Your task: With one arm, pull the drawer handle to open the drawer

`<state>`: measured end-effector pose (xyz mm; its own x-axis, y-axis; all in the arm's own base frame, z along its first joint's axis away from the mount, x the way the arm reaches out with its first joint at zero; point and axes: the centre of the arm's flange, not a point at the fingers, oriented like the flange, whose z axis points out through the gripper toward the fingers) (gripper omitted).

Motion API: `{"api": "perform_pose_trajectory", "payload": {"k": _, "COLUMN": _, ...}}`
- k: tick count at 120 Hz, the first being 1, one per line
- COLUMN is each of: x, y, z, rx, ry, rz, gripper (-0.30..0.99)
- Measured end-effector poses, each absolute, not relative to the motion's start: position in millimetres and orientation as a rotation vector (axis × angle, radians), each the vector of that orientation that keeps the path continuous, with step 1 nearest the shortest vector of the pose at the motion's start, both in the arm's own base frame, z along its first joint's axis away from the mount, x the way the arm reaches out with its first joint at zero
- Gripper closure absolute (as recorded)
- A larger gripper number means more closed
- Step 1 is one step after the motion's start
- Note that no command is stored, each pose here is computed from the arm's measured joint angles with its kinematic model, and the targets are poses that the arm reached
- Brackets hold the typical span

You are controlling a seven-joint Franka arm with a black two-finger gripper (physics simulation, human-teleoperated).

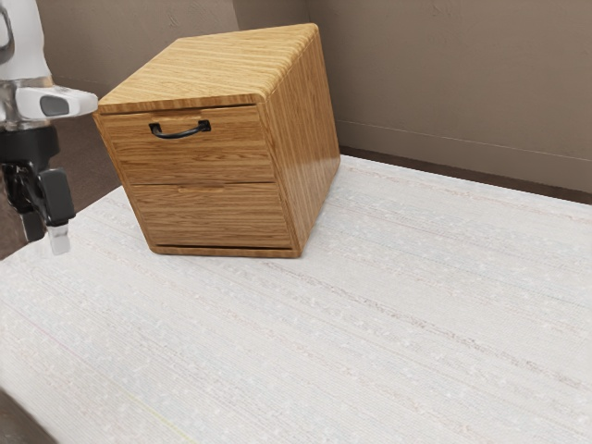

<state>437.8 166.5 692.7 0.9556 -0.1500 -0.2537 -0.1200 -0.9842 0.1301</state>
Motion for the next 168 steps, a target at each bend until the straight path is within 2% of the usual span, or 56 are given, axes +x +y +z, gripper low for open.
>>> {"api": "perform_pose_trajectory", "payload": {"k": 18, "x": 469, "y": 134, "z": 700, "rx": 3.034, "ry": -0.582, "rz": -0.216, "gripper": 0.00}}
{"api": "perform_pose_trajectory", "payload": {"k": 32, "x": 474, "y": 156, "z": 714, "rx": 3.082, "ry": -0.699, "rz": -0.119, "gripper": 0.00}}
{"api": "perform_pose_trajectory", "payload": {"k": 58, "x": 519, "y": 207, "z": 720, "rx": 3.186, "ry": -1.037, "rz": 0.060, "gripper": 0.00}}
{"api": "perform_pose_trajectory", "payload": {"k": 73, "x": 570, "y": 198, "z": 706, "rx": 3.159, "ry": -1.337, "rz": 0.133, "gripper": 0.01}}
{"api": "perform_pose_trajectory", "payload": {"k": 83, "x": 593, "y": 185, "z": 707, "rx": 3.123, "ry": -1.514, "rz": 0.190, "gripper": 0.07}}
{"api": "perform_pose_trajectory", "payload": {"k": 108, "x": 606, "y": 229, "z": 701, "rx": 3.112, "ry": -1.681, "rz": 0.214, "gripper": 0.24}}
{"api": "perform_pose_trajectory", "payload": {"k": 137, "x": 615, "y": 250, "z": 693, "rx": 3.006, "ry": -1.788, "rz": 0.343, "gripper": 0.32}}
{"api": "perform_pose_trajectory", "payload": {"k": 168, "x": 625, "y": 249, "z": 676, "rx": 2.894, "ry": -1.887, "rz": 0.377, "gripper": 0.43}}
